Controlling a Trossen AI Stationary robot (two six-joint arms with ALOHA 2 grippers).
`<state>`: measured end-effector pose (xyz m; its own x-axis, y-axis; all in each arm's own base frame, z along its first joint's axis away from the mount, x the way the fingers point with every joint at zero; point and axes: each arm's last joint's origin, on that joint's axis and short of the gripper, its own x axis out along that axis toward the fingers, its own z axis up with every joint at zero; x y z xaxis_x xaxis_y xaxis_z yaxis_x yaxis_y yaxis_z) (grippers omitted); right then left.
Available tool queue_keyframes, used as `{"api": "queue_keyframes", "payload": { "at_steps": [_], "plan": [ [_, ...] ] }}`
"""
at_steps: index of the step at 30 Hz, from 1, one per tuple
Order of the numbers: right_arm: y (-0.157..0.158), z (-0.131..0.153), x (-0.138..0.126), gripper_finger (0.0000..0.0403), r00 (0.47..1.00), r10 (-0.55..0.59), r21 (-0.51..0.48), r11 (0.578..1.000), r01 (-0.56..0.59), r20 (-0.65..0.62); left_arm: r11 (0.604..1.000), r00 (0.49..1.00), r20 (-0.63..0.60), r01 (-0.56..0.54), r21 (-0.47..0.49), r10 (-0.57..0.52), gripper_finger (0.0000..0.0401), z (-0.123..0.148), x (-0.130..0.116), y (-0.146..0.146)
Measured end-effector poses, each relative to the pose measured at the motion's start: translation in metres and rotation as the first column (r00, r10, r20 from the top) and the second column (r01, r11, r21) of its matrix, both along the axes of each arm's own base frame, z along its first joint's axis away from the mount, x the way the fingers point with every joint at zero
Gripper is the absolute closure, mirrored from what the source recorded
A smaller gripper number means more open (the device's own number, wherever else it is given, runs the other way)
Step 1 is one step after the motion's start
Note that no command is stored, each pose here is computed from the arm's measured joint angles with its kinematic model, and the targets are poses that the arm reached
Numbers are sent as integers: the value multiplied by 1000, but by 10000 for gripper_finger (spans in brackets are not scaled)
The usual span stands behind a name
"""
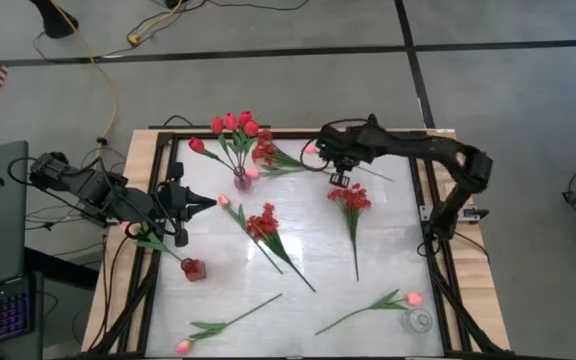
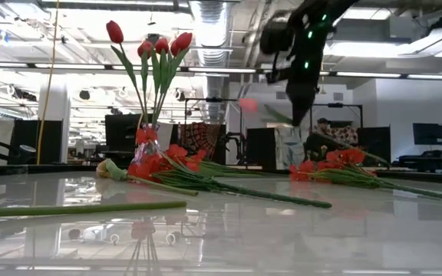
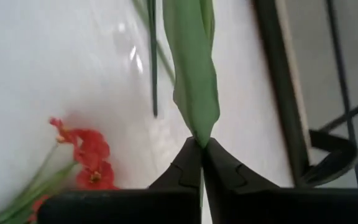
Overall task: Sort flowers into vase by color
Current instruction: Put the pink tulip into the red vase
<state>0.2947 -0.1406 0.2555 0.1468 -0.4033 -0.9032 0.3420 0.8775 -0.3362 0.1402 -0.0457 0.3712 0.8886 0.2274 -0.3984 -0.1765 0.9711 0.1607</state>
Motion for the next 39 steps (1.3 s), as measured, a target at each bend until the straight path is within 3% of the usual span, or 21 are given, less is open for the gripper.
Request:
{"api": "queue_keyframes", "payload": {
  "at_steps": [6,10,14,19,25,29,33,39],
  "plan": [
    [33,54,-9,378,963,92,-96,993,-70,253,1000,1000,-7,9,1,-9,399,0,0,0],
    [64,85,-7,374,858,211,-112,977,-179,468,1000,999,-24,26,7,-26,399,-1,-6,2],
    [102,109,3,375,677,336,-154,936,-315,654,1000,1000,4,0,15,-1,399,3,-20,9],
    [156,123,27,374,417,465,-273,855,-442,781,995,993,54,-101,-13,102,399,6,-44,22],
    [218,106,73,375,119,559,-441,753,-488,821,949,951,44,-301,-95,306,399,-3,-67,36],
    [243,90,104,374,-60,553,-516,727,-453,831,921,929,7,-366,-132,370,399,-9,-72,39],
    [253,80,140,374,-131,484,-489,756,-435,865,913,921,-20,-389,-124,390,399,-18,-69,38],
    [254,71,192,373,-157,420,-440,756,-484,894,913,918,-52,-397,-95,394,399,-34,-63,35]
  ]
}}
